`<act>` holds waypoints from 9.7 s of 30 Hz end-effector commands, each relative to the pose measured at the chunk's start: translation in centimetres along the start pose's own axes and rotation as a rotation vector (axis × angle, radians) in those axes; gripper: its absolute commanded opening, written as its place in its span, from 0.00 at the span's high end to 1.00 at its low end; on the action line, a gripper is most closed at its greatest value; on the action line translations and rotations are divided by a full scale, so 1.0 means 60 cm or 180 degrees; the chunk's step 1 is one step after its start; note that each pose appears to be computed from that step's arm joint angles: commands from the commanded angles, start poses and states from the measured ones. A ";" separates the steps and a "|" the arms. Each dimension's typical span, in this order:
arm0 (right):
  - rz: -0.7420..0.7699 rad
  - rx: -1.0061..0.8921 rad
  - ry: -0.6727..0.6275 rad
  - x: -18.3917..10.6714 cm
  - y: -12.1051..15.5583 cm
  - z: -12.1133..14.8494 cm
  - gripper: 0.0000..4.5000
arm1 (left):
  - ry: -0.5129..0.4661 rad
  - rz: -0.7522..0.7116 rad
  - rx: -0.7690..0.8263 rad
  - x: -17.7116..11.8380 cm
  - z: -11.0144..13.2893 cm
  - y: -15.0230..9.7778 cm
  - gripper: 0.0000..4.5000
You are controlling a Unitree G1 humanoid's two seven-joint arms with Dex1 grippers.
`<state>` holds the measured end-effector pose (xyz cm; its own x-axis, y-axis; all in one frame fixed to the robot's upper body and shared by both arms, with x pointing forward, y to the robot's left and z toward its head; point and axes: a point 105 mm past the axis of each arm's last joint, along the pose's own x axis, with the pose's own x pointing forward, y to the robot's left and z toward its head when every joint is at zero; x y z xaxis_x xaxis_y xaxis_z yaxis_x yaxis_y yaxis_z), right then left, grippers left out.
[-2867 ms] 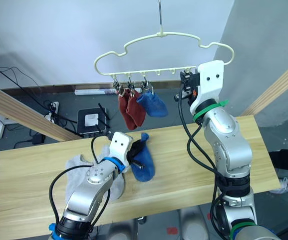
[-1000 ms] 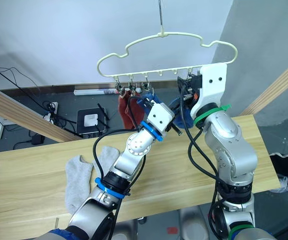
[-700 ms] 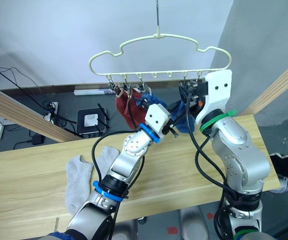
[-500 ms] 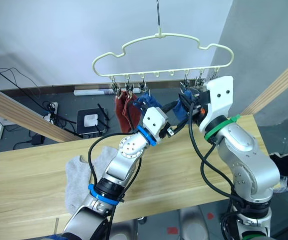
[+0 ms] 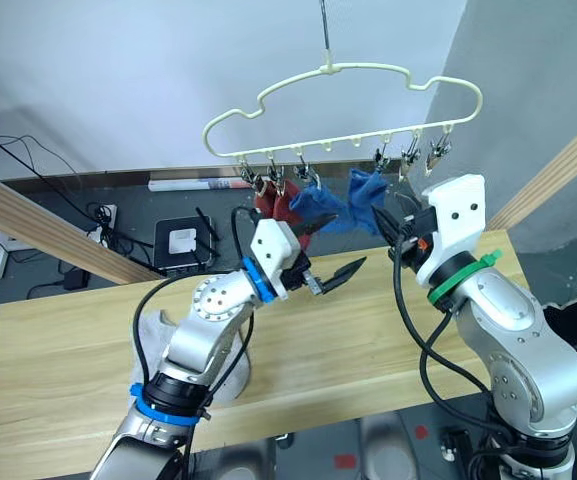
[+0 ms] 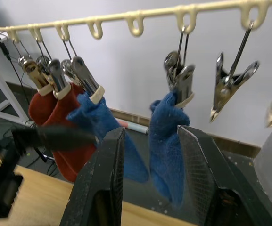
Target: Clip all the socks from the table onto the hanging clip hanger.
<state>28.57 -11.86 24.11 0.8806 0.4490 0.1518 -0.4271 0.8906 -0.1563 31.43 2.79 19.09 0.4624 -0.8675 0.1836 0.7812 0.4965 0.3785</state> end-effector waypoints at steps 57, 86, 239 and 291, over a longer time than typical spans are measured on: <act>-0.1352 0.0352 -0.0780 0.093 -0.050 0.050 0.64 | -0.0384 -0.0527 0.0122 -0.020 0.103 0.014 0.00; -0.1408 0.0476 -0.0915 0.092 -0.039 0.065 0.89 | -0.0351 -0.0524 0.0076 -0.019 0.093 0.004 0.00; -0.1117 0.0398 -0.0665 0.098 -0.025 0.065 1.00 | -0.0145 0.0659 0.0479 0.182 0.009 -0.017 1.00; -0.0250 -0.0184 -0.0477 -0.037 0.004 0.062 0.47 | -0.0345 -0.0176 -0.0081 0.101 0.022 -0.043 0.60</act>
<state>26.85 -11.53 26.58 0.8680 0.4258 0.2554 -0.3946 0.9038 -0.1657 32.93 -4.11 19.31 0.4352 -0.8710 0.2278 0.7913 0.4908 0.3646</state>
